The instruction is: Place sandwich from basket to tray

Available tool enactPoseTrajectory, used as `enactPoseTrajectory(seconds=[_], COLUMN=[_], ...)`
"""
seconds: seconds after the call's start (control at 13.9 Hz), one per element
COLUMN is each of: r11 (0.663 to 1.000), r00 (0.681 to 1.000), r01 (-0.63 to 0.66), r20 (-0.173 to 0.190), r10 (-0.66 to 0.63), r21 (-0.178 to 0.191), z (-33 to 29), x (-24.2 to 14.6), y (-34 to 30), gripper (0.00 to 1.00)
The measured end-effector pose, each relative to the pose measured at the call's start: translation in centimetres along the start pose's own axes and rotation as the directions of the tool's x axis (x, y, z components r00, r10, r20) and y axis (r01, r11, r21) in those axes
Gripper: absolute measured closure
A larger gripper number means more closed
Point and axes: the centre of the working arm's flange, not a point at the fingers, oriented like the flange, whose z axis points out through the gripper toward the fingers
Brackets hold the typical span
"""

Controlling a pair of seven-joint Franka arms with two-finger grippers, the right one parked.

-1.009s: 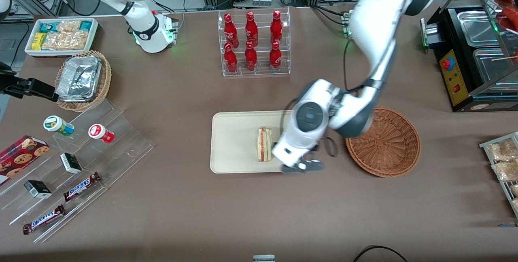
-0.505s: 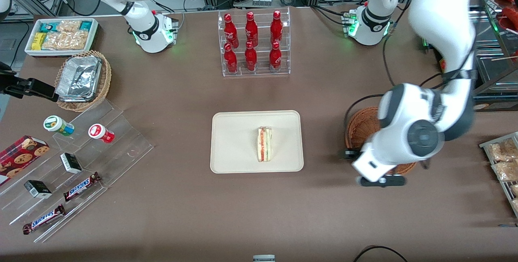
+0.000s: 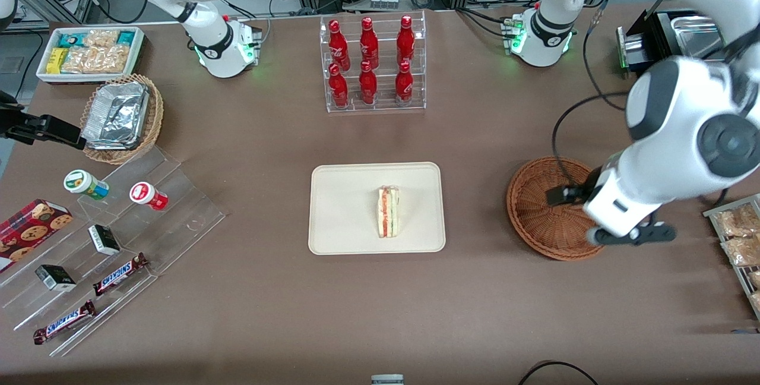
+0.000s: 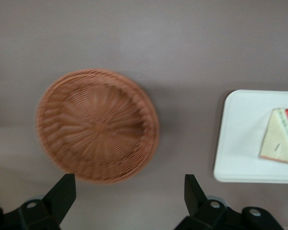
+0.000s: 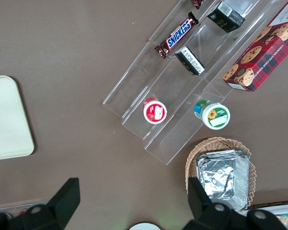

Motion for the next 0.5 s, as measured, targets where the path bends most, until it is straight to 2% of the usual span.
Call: enactPoseTrajectory(seconds=[0.22,0.36,0.5], r11=[0.999,0.998,0.997], r00=[1.000,1.000,0.999], r01=[0.018,0.009,0.015], r20=[0.010,0.029,0.030], r10=[-0.019,-0.011,-0.017], r21=[0.045,0.062,0.071], z=[-5.2,-8.0,-9.5], x=[-5.1,-8.5,-11.1], y=[-2.3,-4.3,-6.2], gripper=[0.00,0.00,0.00])
